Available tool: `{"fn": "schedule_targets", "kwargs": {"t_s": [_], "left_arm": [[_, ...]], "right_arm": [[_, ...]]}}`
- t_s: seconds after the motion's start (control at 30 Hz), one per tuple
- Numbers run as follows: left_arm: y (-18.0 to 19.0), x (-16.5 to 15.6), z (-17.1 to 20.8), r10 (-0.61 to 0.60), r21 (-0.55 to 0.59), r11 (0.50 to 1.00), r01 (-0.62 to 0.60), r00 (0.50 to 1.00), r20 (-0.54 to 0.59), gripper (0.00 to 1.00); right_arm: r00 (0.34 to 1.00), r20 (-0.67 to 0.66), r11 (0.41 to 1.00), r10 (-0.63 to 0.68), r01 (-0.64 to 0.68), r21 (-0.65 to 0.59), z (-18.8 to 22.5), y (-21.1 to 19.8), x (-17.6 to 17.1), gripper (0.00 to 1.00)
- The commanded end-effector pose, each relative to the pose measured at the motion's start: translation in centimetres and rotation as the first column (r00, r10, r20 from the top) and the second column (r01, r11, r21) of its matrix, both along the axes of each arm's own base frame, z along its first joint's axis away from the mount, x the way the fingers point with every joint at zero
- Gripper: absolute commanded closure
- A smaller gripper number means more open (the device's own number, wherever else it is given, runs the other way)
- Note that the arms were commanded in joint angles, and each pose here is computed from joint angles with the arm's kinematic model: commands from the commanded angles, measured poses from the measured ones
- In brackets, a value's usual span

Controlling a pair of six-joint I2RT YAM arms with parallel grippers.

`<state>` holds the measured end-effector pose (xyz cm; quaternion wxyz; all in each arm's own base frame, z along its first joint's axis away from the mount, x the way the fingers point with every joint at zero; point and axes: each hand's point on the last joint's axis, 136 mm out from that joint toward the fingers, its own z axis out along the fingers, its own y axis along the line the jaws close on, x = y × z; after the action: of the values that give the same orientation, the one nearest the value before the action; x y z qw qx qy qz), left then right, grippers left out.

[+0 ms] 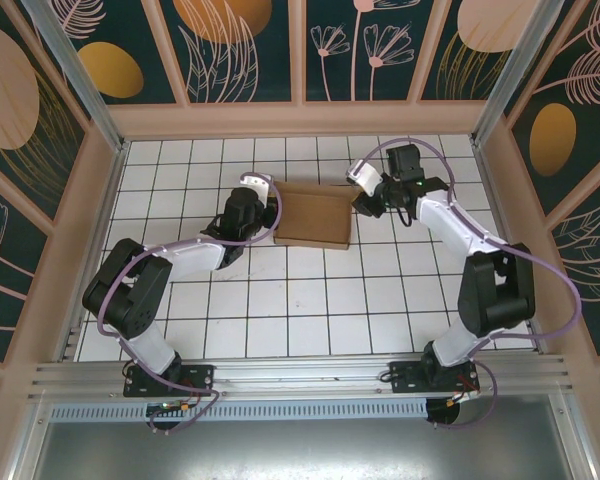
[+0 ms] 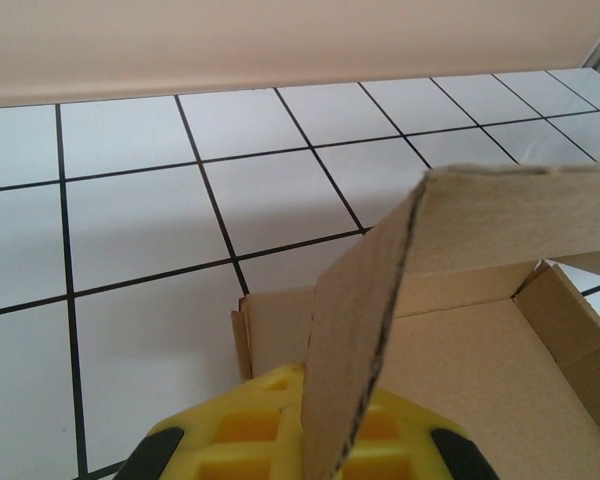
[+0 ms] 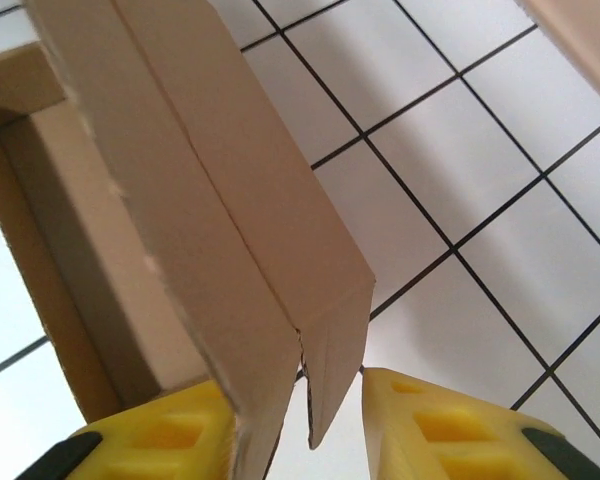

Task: Fold the paper box

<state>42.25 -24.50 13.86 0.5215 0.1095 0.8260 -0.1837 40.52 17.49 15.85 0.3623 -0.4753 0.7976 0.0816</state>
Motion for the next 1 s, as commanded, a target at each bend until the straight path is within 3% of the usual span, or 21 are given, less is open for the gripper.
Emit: {"fn": "schedule_targets", "kwargs": {"t_s": [0.0,0.17,0.27,0.43,0.6,0.7,0.97], "left_arm": [[-0.7,-0.5,0.0,-0.038,0.012,0.999,0.039,0.999,-0.018,1.0],[-0.7,-0.5,0.4,-0.039,0.009,0.999,0.039,0.999,-0.012,1.0],[-0.7,-0.5,0.4,-0.04,0.009,0.999,0.041,0.999,-0.015,1.0],[-0.9,-0.5,0.7,-0.045,-0.005,0.999,0.045,0.999,-0.014,1.0],[-0.9,-0.4,0.6,-0.037,-0.012,0.999,0.037,0.999,-0.019,1.0],[-0.8,-0.4,0.5,-0.032,-0.014,0.999,0.032,0.999,-0.019,1.0],[-1.0,-0.2,0.9,-0.033,-0.026,0.999,0.033,0.999,-0.013,1.0]], "right_arm": [[0.999,0.041,1.0,0.014,-0.013,-0.027,0.8,0.2,1.1,0.68],[1.0,0.022,0.999,0.023,-0.022,-0.031,0.1,0.3,1.3,0.81],[0.999,0.014,0.999,0.029,-0.028,-0.027,0.1,0.4,1.2,1.0],[1.0,0.002,1.0,0.005,-0.005,-0.011,0.3,0.5,1.1,1.0],[0.987,-0.011,0.987,-0.159,0.159,-0.009,0.6,0.7,2.2,1.0],[0.95,-0.003,0.949,-0.312,0.312,0.041,1.3,0.5,3.1,1.0],[0.872,-0.151,0.86,-0.466,0.486,0.155,1.7,2.2,2.3,1.0]]}}
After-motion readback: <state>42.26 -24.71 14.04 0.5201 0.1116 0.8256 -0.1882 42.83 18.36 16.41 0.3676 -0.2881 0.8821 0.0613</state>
